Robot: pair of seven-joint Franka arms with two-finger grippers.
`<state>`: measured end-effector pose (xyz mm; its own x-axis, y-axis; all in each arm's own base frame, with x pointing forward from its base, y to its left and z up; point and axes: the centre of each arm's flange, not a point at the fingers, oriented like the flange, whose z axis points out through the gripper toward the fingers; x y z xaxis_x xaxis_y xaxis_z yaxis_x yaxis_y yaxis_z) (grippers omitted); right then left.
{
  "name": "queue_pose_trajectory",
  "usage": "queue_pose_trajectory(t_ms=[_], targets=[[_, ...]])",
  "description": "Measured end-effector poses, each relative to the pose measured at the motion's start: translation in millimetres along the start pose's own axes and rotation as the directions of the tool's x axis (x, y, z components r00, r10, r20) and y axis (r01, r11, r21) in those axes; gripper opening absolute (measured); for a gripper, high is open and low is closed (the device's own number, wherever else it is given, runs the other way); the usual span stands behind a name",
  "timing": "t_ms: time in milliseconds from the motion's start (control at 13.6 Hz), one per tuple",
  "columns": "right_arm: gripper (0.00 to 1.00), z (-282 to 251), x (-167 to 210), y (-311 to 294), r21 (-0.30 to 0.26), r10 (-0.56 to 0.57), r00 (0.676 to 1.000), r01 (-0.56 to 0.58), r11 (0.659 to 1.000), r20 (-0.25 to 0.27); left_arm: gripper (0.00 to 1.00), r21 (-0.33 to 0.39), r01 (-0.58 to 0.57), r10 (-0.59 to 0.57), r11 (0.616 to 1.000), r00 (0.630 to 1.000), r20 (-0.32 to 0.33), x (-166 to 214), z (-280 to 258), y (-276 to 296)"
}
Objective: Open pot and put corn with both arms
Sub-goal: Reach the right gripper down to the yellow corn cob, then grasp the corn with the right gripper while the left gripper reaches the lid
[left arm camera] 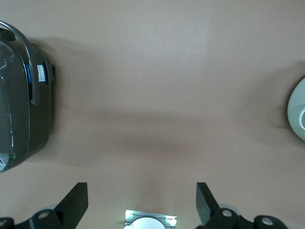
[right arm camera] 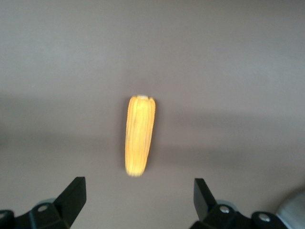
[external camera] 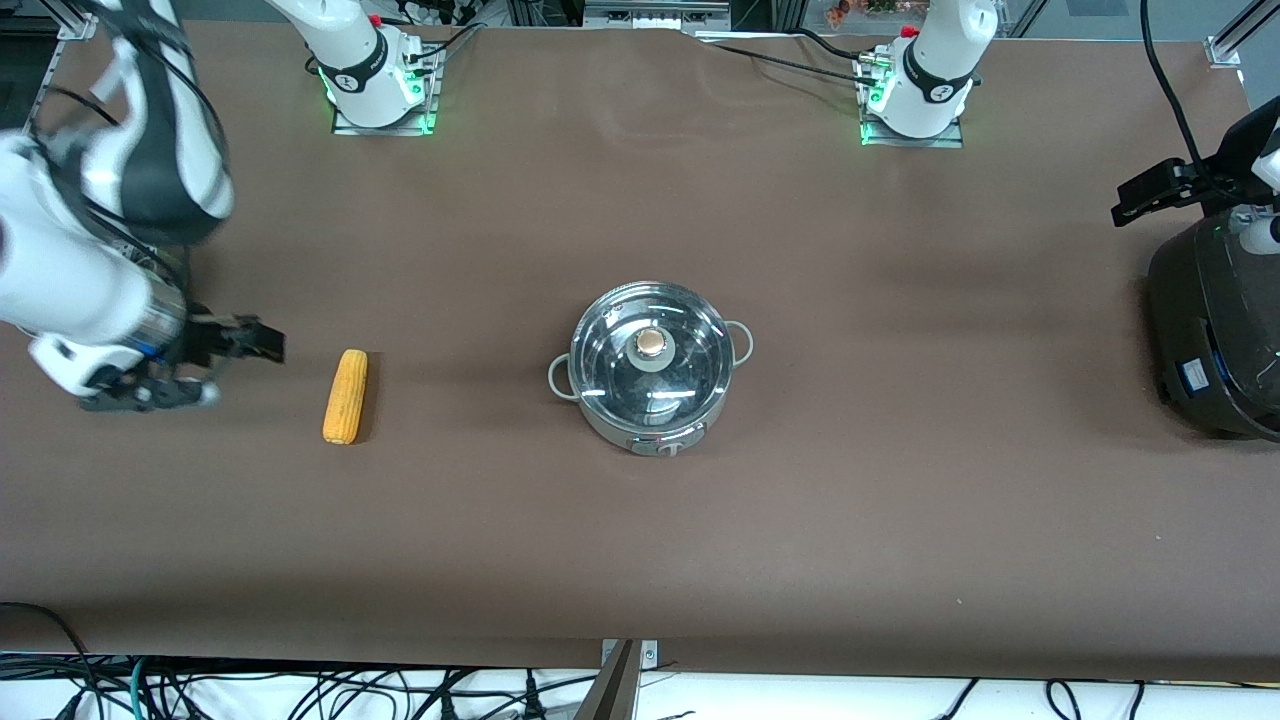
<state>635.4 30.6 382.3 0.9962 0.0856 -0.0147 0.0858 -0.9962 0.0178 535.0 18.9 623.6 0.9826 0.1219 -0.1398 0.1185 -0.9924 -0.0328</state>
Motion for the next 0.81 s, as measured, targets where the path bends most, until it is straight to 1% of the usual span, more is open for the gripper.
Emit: queue_pose_trajectory(t_ms=[73, 147, 293, 440, 586, 806], targets=[[1.0, 34.8, -3.5, -0.5, -0.001, -0.001, 1.0, 0.001, 1.0, -0.016, 1.0, 0.0, 0.0, 0.0, 1.0, 1.0, 0.0, 0.1, 0.1, 0.1], [1.0, 65.8, -8.5, -1.2, -0.001, -0.001, 1.0, 0.001, 1.0, -0.016, 1.0, 0.0, 0.0, 0.0, 1.0, 1.0, 0.001, 0.3, 0.3, 0.1], [1.0, 113.9, -14.8, -2.6, 0.02, 0.019, 1.0, -0.019, 1.0, 0.013, 1.0, 0.0, 0.0, 0.0, 1.0, 1.0, 0.001, 0.8, 0.9, 0.2], [1.0, 140.3, -15.8, -3.7, 0.047, 0.048, 0.998, -0.05, 0.998, 0.037, 1.0, 0.001, 0.0, 0.0, 1.0, 1.0, 0.002, 2.3, 2.1, 0.5], [1.0, 156.8, -14.1, -4.0, 0.05, 0.055, 0.998, -0.057, 0.997, 0.027, 1.0, 0.003, -0.001, 0.001, 1.0, 1.0, 0.011, 7.6, 8.4, 2.1], [1.0, 176.3, -13.7, -4.8, 0.047, 0.055, 0.998, -0.056, 0.997, 0.024, 1.0, 0.019, -0.006, 0.004, 1.0, 0.996, 0.087, 34.7, 49.5, 9.7]])
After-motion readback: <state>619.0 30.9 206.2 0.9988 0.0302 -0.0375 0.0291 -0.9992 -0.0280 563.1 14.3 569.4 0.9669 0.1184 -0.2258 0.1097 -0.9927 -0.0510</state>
